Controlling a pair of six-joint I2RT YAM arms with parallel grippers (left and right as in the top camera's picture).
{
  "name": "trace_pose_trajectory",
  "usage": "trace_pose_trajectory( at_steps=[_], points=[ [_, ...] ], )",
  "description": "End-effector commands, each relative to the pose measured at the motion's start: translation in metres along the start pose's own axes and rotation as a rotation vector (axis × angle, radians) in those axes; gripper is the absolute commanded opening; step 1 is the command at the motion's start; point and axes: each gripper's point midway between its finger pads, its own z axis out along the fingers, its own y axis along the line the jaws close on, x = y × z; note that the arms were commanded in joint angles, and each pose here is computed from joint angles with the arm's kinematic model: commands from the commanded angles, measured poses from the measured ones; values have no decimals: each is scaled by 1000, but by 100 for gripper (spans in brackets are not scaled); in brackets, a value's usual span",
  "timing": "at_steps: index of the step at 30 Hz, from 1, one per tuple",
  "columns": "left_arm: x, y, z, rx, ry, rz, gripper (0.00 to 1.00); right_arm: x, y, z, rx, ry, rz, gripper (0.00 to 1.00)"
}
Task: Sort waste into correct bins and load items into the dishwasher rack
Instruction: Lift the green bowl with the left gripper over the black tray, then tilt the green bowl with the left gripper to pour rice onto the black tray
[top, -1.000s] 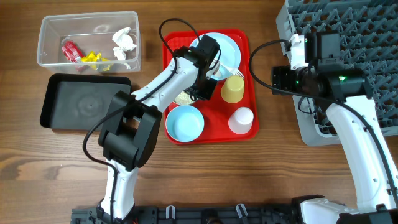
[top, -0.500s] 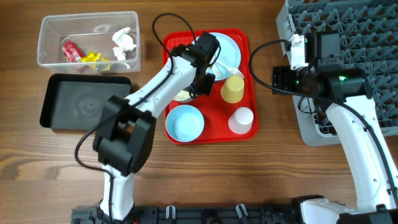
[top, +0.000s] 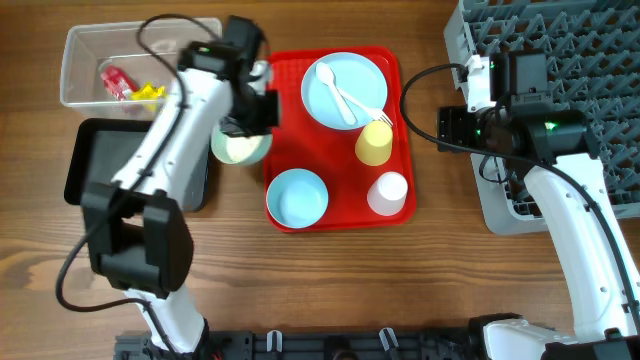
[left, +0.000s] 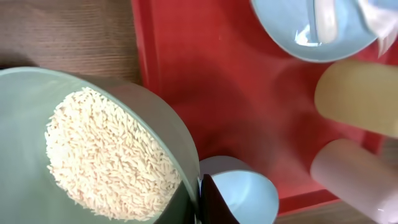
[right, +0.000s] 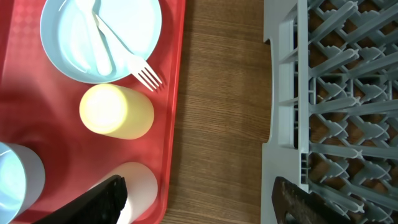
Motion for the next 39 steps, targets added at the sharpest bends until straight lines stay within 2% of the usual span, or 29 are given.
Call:
trace_pose_trajectory(
  at_steps=[1,5,11,18,22,34,39],
  points=[
    [-9,10,-23,162,-12,-36,4,-4,-1,-3,2,-10,14,77],
    [-15,49,-33,177,-23,-95,4,-4,-1,-3,1,-9,16,77],
    [-26,91,-53,285,-88,-118,4,-4,-1,-3,1,-12,18,77],
    [-29,129,-88,512,-181,-222,4,-5,-1,-3,1,-14,19,77],
    [-20,143,-90,584,-188,-277,4,-6,-1,-3,1,-17,21,77],
    [20,140,-64,668,-90,-275,4,-6,-1,-3,1,-19,20,77],
    [28,130,-81,783,-112,-234,4,-5,-1,-3,1,-16,20,77]
  ],
)
